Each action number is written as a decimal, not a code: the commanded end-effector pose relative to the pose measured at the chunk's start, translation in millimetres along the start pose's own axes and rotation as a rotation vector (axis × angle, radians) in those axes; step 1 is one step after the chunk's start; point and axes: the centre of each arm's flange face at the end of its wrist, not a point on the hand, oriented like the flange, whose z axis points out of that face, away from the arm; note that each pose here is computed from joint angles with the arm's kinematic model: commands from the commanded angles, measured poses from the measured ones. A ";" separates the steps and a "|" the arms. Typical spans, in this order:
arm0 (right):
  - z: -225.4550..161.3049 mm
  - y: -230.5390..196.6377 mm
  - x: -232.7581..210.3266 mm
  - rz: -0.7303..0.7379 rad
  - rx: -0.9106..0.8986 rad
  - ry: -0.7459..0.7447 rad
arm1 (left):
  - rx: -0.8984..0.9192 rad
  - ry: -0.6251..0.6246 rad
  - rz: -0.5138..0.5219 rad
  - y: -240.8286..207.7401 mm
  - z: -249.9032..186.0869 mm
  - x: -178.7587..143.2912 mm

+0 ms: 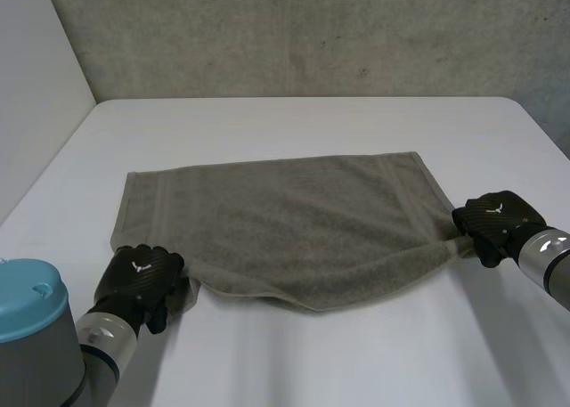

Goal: Fold the towel.

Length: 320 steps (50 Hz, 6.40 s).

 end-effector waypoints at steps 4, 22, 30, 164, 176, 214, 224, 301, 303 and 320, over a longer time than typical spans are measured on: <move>1.2 1.5 -2.9 0.000 -0.003 -0.012 | 0.004 0.016 0.009 -0.2 -0.6 4.8; 2.4 5.9 -7.9 -0.011 -0.015 -0.032 | 0.030 -0.011 0.015 -15.3 65.1 7.7; 1.6 7.9 -10.5 -0.016 -0.022 -0.040 | 0.058 -0.033 0.019 -25.9 86.1 6.9; 5.9 18.3 -17.2 -0.031 -0.052 -0.065 | -0.013 -0.042 0.038 -22.7 76.8 23.6; 6.6 19.1 -14.3 -0.027 -0.055 -0.056 | 0.031 -0.060 0.025 -36.4 83.2 19.8; -84.2 -112.8 54.0 0.033 0.179 0.029 | 0.303 -0.225 -0.061 -114.8 4.6 -97.0; -70.5 -79.9 31.6 -0.016 -0.009 -0.124 | 0.264 -0.176 -0.058 -96.1 12.9 -89.0; 115.6 -25.0 32.4 -0.029 0.003 0.008 | 0.211 -0.232 -0.068 -83.9 224.8 -83.5; 116.5 -23.9 33.1 -0.027 -0.003 0.017 | 0.202 -0.226 -0.066 -81.9 225.6 -82.4; 63.0 -105.6 94.6 0.100 0.310 0.307 | 0.220 -0.224 -0.080 -111.2 200.4 -88.1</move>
